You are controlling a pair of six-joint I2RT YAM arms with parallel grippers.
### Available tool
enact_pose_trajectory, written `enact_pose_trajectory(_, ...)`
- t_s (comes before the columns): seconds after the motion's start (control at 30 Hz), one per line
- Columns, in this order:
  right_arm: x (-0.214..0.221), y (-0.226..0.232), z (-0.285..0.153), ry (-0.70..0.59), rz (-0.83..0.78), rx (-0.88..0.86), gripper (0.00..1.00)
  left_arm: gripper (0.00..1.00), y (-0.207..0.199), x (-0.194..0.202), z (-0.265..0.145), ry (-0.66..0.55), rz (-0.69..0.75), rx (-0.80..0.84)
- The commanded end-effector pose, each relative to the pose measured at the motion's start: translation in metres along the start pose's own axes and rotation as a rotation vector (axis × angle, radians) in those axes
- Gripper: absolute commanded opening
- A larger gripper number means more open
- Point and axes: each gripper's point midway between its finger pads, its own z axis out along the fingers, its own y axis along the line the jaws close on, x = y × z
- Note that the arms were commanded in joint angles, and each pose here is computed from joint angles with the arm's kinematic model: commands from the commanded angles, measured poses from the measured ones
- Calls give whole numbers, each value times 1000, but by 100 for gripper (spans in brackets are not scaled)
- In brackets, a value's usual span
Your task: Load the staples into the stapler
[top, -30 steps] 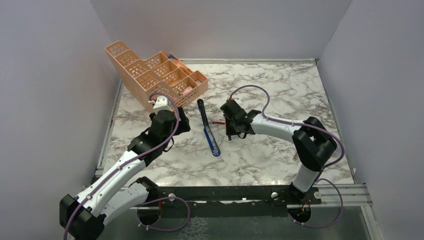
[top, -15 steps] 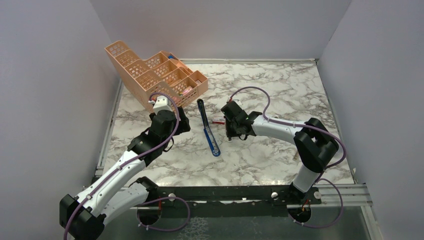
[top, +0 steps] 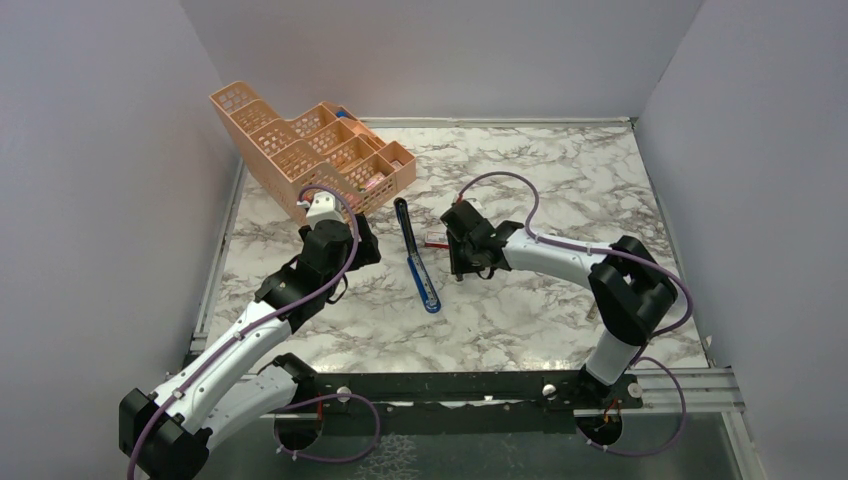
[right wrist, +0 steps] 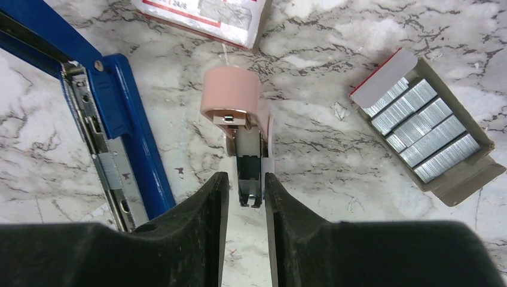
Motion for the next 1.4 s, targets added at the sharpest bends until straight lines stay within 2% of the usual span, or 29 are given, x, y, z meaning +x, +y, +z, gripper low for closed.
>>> enact_pose_trajectory(0.0,-20,7,-13,-47,12,1,34,83,4,-5,-1,-23,-10,-17)
enact_pose_trajectory(0.23,-31,2,-20,-93,44,37,30,83,4,-6,0,-23,-9,-17)
enact_pose_trajectory(0.53,-9,-8,-5,-7,47,96,24,83,4,-4,-1,-21,-10,-16)
enact_pose_trajectory(1.03,2,-9,7,31,29,102,23,83,5,-4,-1,-21,-10,-16)
enact_pose_trajectory(1.37,-37,-7,-26,-104,71,97,24,83,4,-5,-2,-25,-12,-14)
